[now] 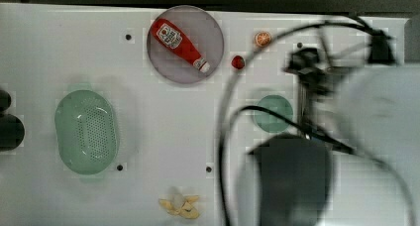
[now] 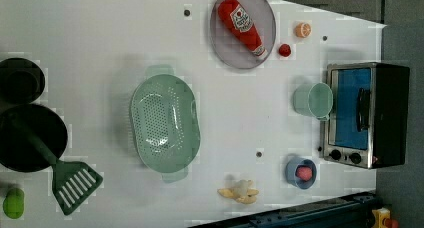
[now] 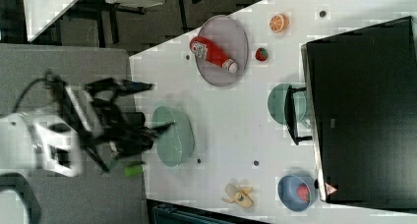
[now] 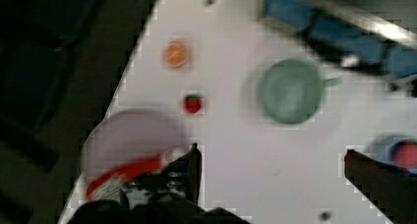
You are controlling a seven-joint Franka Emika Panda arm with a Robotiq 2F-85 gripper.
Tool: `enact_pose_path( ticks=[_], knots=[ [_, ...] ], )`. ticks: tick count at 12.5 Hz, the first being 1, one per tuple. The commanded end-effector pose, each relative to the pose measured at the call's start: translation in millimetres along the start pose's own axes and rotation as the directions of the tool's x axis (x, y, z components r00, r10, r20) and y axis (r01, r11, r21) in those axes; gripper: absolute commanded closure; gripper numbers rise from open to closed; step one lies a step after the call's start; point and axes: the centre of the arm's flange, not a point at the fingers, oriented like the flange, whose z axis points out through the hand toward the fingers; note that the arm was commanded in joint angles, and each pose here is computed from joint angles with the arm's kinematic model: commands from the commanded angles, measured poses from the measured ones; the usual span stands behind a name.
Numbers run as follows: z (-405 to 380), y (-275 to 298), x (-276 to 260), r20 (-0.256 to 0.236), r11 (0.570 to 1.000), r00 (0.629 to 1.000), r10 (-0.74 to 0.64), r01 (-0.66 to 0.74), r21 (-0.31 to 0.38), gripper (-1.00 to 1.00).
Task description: Drag strainer right to left.
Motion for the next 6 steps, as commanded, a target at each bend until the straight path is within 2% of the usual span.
enact_pose_path(
  ticks=[1,6],
  knots=[
    [48,-55,-91,0.055,0.934,0.941,-0.333,0.337,-0.115,-1.00],
    [48,-76,-138,0.061,0.899,0.907,-0.417,0.422,-0.115,-1.00]
  ],
)
